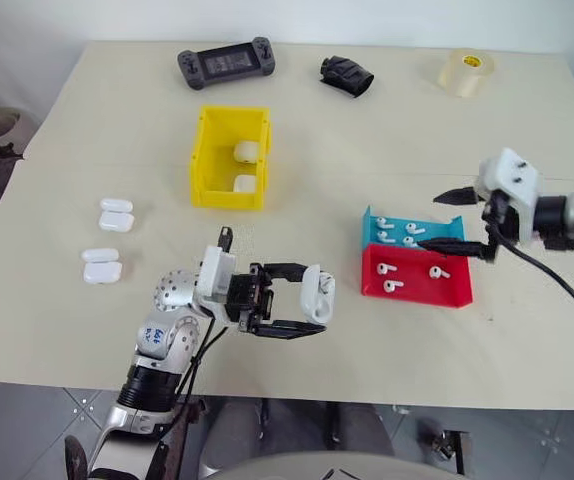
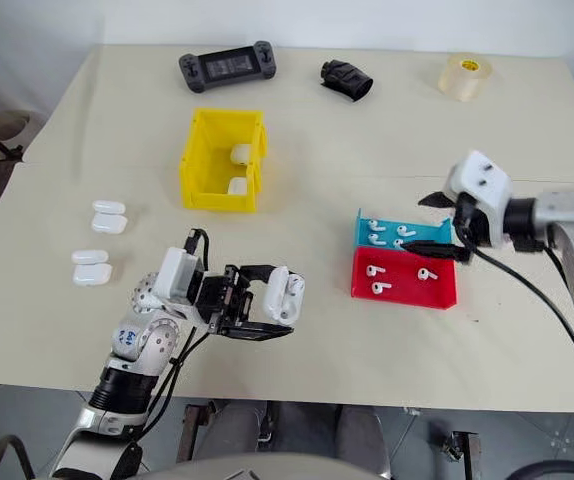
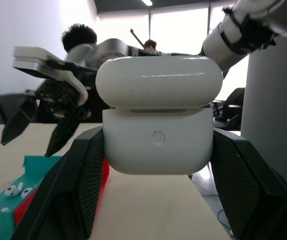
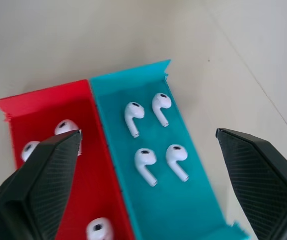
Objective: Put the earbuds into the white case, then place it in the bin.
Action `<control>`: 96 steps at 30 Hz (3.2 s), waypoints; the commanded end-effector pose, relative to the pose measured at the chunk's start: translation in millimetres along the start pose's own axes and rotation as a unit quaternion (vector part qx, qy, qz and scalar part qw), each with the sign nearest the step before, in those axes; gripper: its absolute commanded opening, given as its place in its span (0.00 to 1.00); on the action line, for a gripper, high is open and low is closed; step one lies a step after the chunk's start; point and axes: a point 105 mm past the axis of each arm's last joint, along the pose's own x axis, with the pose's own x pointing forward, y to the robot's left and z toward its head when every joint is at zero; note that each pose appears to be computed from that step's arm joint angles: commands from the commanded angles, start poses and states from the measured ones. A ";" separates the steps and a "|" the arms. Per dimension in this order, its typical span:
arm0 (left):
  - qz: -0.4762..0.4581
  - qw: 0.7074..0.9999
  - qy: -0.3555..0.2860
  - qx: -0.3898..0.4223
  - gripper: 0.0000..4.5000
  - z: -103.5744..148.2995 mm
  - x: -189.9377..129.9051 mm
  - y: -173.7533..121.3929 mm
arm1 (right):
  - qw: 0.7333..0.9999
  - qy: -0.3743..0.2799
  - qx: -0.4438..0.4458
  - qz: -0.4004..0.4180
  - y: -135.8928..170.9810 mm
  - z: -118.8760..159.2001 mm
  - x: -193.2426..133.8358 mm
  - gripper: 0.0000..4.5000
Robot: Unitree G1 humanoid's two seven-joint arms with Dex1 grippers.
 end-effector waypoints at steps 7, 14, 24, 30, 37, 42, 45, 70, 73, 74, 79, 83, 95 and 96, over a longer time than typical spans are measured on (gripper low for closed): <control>0.011 1.000 -0.003 0.029 0.62 10.9 8.2 0.1 | 0.995 0.095 -0.041 0.015 -33.3 -8.2 21.2 1.00; 0.020 0.999 -0.003 0.031 0.62 13.6 9.8 0.0 | 0.990 0.128 -0.061 0.012 -47.6 -15.6 33.1 1.00; 0.029 0.999 -0.004 0.034 0.62 16.0 9.4 1.6 | 0.986 0.139 -0.080 0.042 -42.9 -20.0 44.2 1.00; 0.030 0.999 -0.003 0.033 0.62 15.4 9.5 0.7 | 0.984 0.142 -0.095 0.049 -40.3 -20.8 49.2 0.96; 0.029 0.999 0.009 0.031 0.62 13.2 7.0 0.1 | 0.983 0.142 -0.098 0.060 -36.9 -20.7 52.4 0.51; 0.026 0.999 0.012 0.030 0.62 12.8 5.6 -1.1 | 0.984 0.139 -0.097 0.060 -35.9 -19.8 55.4 0.38; 0.024 0.999 0.011 0.030 0.62 12.9 5.7 -1.1 | 0.984 0.138 -0.098 0.063 -34.9 -18.3 56.7 0.38; 0.029 0.999 0.013 0.033 0.62 12.0 2.8 -1.2 | 0.985 0.117 -0.103 0.069 -30.1 -11.7 66.6 0.11; 0.031 0.999 0.011 0.034 0.62 12.4 2.4 0.2 | 0.991 0.075 -0.099 0.050 -35.6 2.2 59.0 0.11; 0.031 0.999 0.011 0.034 0.62 12.6 2.2 1.0 | 0.994 0.046 -0.090 0.036 -39.7 11.5 51.9 0.11; 0.040 0.999 -0.001 0.030 0.62 15.1 1.9 7.0 | 0.993 -0.088 -0.071 0.039 -29.9 42.4 10.8 0.11; 0.041 0.999 -0.005 0.028 0.62 15.2 0.5 11.2 | 0.981 -0.179 -0.037 0.057 -3.7 54.7 -14.6 0.11; 0.031 0.999 -0.031 0.019 0.62 20.2 1.9 30.6 | 0.835 -0.496 0.200 0.129 103.4 99.4 -43.1 0.11; 0.030 0.999 -0.034 0.017 0.62 20.5 3.3 31.8 | 0.822 -0.511 0.213 0.133 110.2 103.2 -43.2 0.11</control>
